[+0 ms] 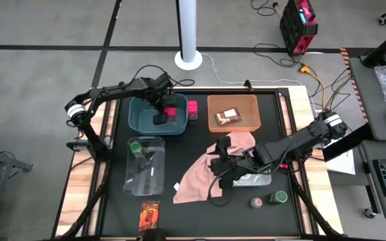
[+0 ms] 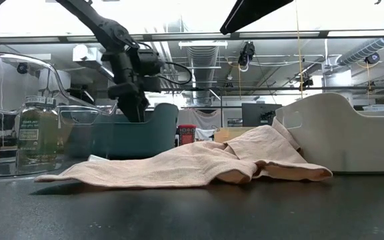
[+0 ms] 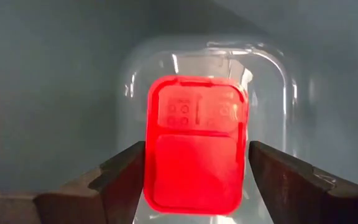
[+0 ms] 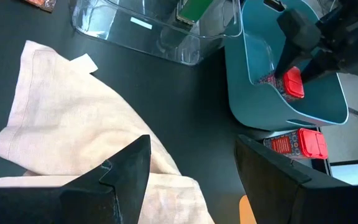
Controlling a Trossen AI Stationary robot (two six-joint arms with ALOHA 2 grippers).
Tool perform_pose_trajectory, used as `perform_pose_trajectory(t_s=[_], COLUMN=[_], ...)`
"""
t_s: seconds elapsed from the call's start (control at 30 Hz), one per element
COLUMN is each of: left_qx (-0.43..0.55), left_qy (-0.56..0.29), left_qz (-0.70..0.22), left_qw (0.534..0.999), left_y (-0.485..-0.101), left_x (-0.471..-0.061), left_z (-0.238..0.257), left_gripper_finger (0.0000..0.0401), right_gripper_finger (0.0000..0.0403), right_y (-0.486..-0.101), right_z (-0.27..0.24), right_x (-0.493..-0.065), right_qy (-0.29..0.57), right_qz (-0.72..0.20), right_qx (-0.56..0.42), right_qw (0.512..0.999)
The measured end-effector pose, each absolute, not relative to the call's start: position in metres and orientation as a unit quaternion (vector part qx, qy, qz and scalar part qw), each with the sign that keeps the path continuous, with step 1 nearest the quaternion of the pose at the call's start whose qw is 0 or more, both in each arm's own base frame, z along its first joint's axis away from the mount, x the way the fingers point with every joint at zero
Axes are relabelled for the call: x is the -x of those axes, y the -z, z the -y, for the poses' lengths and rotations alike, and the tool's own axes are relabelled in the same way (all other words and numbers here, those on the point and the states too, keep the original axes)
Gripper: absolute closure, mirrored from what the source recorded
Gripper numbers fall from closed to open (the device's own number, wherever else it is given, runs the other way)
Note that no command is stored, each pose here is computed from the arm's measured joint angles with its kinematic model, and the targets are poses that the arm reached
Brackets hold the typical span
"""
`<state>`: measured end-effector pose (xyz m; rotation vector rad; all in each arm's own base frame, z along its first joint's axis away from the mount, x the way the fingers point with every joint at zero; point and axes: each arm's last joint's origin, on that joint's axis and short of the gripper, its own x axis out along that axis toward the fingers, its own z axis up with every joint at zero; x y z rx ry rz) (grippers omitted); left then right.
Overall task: Sort spices by type
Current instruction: Put the bottom red seasoning can into the blue bin, then put the green seasoning bottle into the transparent bin
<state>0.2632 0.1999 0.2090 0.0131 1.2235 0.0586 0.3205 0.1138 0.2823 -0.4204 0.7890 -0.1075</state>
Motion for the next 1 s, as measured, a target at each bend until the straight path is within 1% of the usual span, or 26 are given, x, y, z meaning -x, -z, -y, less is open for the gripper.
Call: perform_pose_trajectory(t_s=[0.23,0.57,0.77,1.0], left_qx=[0.007,0.003,0.014,0.018], left_qy=[-0.038,-0.083,-0.098,-0.082], left_qz=[-0.574,-0.519,-0.478,-0.449], left_qw=[0.818,0.85,0.873,0.889], left_y=[-0.225,-0.271,-0.297,-0.314], left_x=[-0.254,-0.236,-0.231,-0.238], left_z=[-0.193,-0.176,-0.152,-0.111], left_gripper_finger=[0.0137,0.0137,0.0137,0.0137], right_gripper_finger=[0.0181,0.0181,0.0181,0.0181], right_y=[-0.282,-0.281,-0.279,-0.274], right_z=[-0.114,-0.113,-0.112,-0.111], right_x=[-0.32,-0.319,-0.316,-0.308], right_qy=[0.052,0.053,0.062,0.085], right_qz=[-0.383,-0.389,-0.407,-0.441], right_qx=[0.204,0.203,0.191,0.158], right_qw=[0.899,0.897,0.891,0.879])
